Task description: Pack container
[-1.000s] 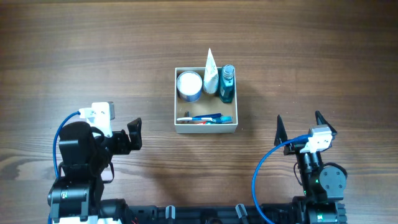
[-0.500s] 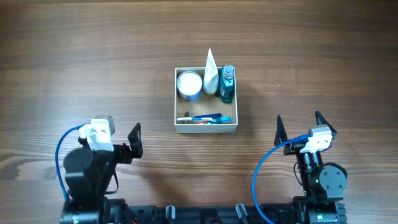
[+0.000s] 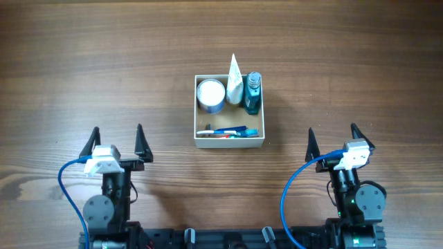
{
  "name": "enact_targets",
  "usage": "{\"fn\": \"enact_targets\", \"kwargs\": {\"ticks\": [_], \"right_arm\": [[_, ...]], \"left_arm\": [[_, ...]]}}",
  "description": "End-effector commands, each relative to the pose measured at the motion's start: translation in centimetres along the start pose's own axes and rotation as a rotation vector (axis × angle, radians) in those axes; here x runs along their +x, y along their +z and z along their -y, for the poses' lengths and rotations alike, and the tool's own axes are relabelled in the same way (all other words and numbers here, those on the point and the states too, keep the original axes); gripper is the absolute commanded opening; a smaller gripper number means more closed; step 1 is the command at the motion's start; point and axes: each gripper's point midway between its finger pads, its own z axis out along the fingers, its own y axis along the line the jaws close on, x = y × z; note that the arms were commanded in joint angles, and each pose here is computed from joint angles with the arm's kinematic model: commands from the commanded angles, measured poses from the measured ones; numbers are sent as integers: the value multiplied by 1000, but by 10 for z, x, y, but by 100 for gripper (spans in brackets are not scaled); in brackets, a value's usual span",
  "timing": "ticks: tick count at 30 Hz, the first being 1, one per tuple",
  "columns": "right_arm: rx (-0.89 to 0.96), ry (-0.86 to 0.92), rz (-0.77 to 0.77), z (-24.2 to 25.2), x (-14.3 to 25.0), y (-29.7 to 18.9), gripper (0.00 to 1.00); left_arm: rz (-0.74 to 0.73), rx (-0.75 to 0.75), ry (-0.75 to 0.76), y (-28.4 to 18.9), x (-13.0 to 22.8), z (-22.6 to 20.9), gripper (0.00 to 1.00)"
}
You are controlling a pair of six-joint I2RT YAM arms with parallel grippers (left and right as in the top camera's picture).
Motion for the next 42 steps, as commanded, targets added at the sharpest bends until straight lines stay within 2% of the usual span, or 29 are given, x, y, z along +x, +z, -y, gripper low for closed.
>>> {"fn": "enact_targets", "kwargs": {"ticks": [1, 2, 5, 42], "right_arm": [[12, 17, 0, 2, 0, 0, 100], [12, 17, 0, 2, 0, 0, 100], [12, 18, 0, 2, 0, 0, 100], [12, 17, 0, 2, 0, 0, 100]], "left_arm": [[-97, -5, 24, -1, 28, -2, 100], [-141, 23, 24, -2, 39, 3, 100], [-153, 75, 21, -3, 42, 12, 100], [-152, 75, 18, -3, 41, 12, 100]]}}
